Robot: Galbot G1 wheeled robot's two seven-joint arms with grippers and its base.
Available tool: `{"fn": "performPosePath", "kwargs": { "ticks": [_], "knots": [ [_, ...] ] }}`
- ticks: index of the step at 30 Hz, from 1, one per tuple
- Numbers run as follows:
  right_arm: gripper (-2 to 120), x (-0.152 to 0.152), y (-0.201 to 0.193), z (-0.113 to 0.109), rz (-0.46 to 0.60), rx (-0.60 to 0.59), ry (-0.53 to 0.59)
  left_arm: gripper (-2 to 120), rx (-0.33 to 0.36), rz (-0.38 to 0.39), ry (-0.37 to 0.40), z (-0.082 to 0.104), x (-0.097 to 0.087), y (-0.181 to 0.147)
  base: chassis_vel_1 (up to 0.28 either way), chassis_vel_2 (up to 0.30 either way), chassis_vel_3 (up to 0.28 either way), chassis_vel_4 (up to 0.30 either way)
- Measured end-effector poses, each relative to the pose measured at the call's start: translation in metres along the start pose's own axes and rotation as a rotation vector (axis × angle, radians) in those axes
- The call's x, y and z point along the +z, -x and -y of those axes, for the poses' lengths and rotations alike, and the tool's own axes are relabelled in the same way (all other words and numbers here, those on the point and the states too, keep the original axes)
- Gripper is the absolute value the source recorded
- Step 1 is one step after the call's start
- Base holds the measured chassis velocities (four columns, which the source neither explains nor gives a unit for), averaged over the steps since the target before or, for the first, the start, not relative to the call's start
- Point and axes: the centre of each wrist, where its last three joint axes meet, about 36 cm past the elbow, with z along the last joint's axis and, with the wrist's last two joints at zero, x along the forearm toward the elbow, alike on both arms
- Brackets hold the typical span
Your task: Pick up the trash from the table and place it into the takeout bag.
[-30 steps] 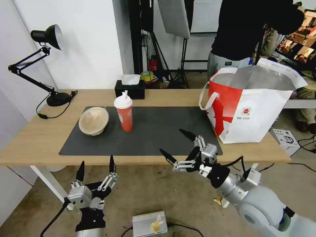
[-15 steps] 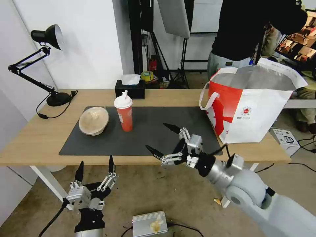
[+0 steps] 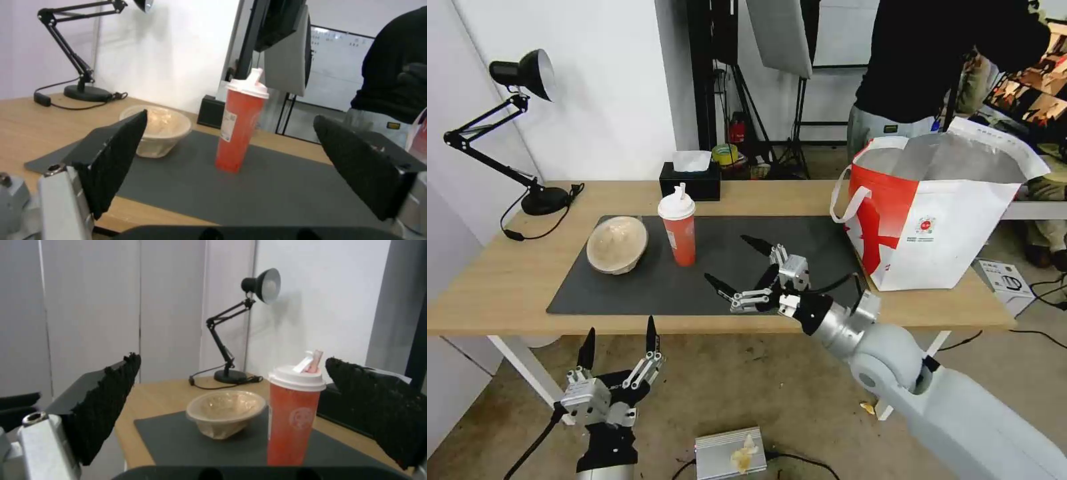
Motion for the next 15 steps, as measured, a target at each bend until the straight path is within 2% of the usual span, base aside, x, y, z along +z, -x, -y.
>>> {"fn": "performPosePath", "kwargs": {
  "ticks": [15],
  "knots": [
    [100,0.016,0.031,0.0,-0.042,0.121,-0.015,100,0.0,-0.013,0.014,-0.001,0.0,-0.003,0.0,0.0,0.0,0.0]
  ]
}}
